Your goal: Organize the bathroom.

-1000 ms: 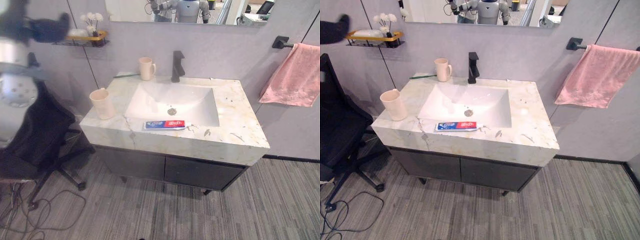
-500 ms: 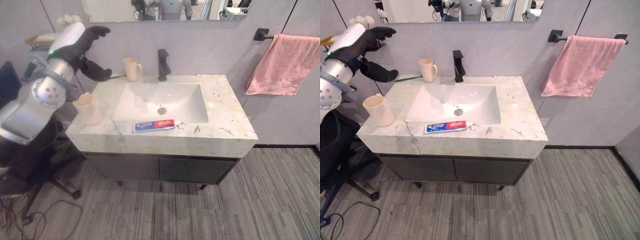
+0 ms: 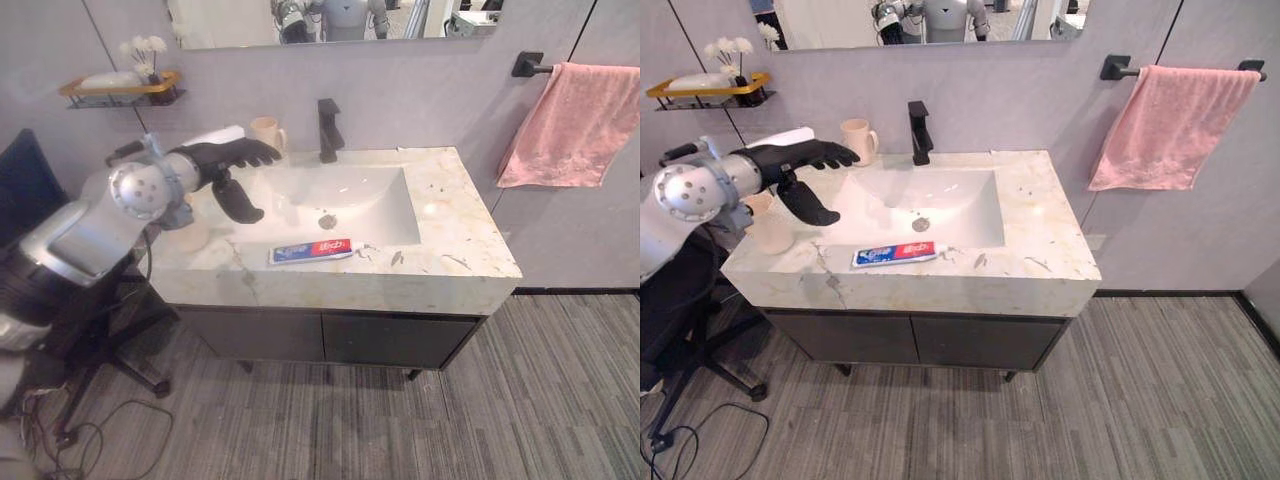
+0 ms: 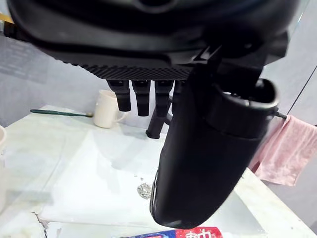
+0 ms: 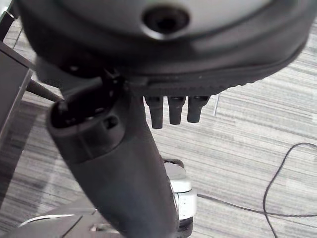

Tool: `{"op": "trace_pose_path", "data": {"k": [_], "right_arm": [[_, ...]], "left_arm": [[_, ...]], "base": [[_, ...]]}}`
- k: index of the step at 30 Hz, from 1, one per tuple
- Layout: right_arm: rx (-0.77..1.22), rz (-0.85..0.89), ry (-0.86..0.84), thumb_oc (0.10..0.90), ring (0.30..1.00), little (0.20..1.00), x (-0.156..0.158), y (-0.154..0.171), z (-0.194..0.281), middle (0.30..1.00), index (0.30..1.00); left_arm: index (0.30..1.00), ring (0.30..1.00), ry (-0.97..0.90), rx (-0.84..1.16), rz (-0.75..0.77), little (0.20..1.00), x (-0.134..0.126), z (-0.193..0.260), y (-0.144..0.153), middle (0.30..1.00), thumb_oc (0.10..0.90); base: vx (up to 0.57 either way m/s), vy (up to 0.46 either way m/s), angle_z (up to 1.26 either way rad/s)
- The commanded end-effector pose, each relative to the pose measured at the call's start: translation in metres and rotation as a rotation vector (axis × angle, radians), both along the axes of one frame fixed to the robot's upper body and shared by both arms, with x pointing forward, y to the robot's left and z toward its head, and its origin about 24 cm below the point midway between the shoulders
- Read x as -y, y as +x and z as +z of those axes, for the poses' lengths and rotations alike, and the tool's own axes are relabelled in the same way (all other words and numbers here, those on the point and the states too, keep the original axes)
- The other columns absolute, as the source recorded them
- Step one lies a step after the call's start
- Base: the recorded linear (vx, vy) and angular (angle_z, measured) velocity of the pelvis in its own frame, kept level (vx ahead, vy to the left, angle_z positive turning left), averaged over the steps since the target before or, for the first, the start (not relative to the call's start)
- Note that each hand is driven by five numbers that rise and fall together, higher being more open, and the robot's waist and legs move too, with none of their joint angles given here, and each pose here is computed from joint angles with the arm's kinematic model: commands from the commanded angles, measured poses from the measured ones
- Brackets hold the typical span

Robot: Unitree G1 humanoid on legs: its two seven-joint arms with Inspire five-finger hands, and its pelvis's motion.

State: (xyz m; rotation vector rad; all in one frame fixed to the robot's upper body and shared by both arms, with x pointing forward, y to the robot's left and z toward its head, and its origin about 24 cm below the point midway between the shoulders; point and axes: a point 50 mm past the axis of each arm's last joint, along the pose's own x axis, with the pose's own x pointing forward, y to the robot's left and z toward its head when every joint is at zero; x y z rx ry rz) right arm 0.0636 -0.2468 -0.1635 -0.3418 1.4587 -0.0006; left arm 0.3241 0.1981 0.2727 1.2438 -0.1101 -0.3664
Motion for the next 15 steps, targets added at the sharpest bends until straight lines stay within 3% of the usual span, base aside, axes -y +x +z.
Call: {"op": "trace_pose_path", "data": {"k": [1,15], "right_arm": [[-0.033,-0.007,-0.022,0.8,0.9,0.9,0.01,-0.006,0.002,0.9,0.9],[0.002,-0.04,-0.035,0.8,0.9,0.9,0.014,0.0,0.004,0.9,0.9]], "left_arm": [[0.9,0.9,-0.004,0.294,0.1,0.9,-0.022,0.07,-0.011,0.9,0.8],[0.9,0.9,-0.046,0.122,0.099,0.9,-0.034,0.035,-0.012,0.9,0.8]], "base": [[0.0,0.0,0.0],[0.0,0.0,0.0]]}}
